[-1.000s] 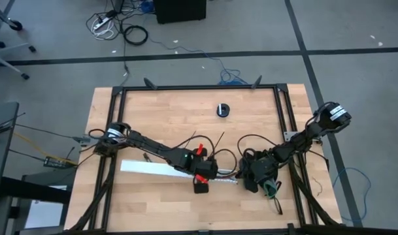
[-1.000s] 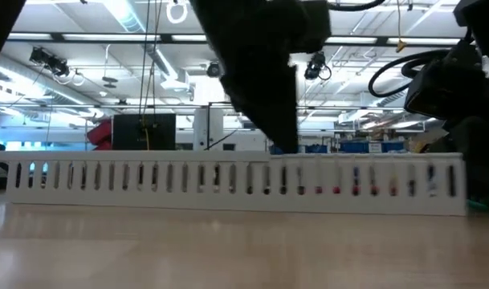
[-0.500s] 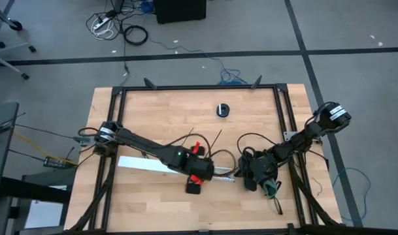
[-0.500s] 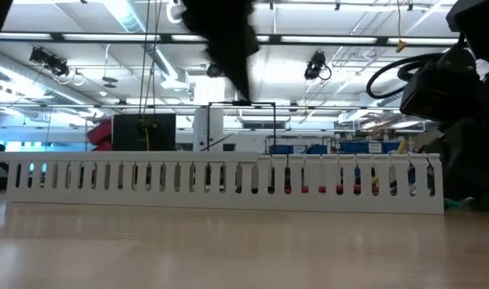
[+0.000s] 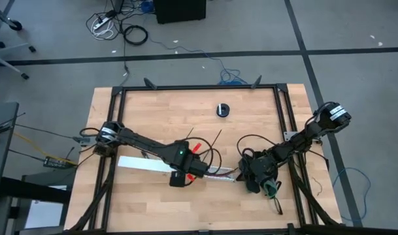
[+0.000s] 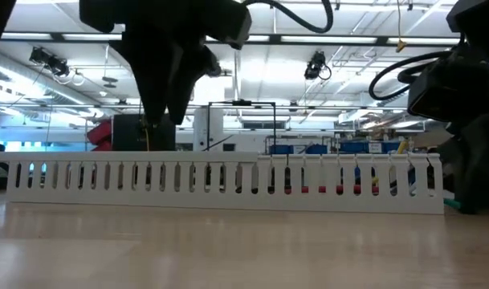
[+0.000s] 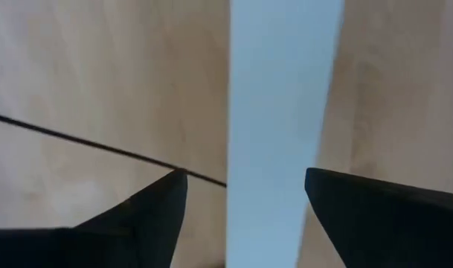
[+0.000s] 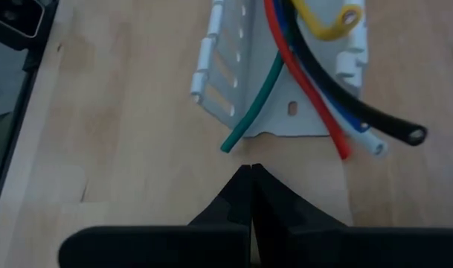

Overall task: Ziptie cables
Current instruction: Close the white cable duct

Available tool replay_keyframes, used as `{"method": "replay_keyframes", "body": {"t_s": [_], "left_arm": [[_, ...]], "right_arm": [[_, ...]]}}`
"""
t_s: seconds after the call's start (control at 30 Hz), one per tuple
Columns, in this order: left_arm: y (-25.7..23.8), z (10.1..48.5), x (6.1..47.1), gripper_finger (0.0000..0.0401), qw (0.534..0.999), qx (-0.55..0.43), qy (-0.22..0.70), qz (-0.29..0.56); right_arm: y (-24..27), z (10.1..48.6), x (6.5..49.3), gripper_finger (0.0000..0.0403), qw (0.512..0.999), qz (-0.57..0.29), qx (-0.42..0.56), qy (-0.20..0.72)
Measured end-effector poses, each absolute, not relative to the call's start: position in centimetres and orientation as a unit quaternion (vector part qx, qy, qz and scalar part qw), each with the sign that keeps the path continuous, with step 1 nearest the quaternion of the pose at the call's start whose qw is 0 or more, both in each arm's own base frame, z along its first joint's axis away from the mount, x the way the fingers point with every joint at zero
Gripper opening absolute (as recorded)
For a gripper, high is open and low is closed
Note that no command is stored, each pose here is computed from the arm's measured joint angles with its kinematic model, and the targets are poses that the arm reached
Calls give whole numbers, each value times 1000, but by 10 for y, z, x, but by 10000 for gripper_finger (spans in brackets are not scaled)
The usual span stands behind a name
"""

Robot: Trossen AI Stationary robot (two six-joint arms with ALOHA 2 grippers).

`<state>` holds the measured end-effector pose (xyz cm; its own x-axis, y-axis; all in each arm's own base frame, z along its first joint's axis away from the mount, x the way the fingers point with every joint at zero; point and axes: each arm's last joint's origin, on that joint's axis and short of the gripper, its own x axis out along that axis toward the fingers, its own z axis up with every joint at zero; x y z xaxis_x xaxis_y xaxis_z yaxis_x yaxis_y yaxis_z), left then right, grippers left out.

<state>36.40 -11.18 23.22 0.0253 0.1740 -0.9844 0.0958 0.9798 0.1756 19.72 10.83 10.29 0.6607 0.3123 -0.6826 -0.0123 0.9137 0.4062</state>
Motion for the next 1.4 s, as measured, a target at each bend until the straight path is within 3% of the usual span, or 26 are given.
{"method": "replay_keyframes", "body": {"t_s": [0.27,0.43,0.7,0.87,1.1,1.4], "left_arm": [[-116,231,356,230,699,111,704,56],[-125,236,328,211,705,111,694,95],[-131,230,287,209,780,42,617,95],[-122,199,274,209,749,42,652,108],[-122,202,275,209,772,48,626,100],[-120,220,268,209,784,21,614,88]], "right_arm": [[112,103,195,0,890,109,177,405],[112,112,190,0,888,120,177,408],[93,141,185,0,902,122,183,372],[82,158,191,8,920,133,180,322],[62,186,197,36,927,146,144,314],[32,203,195,35,914,118,257,291]]}}
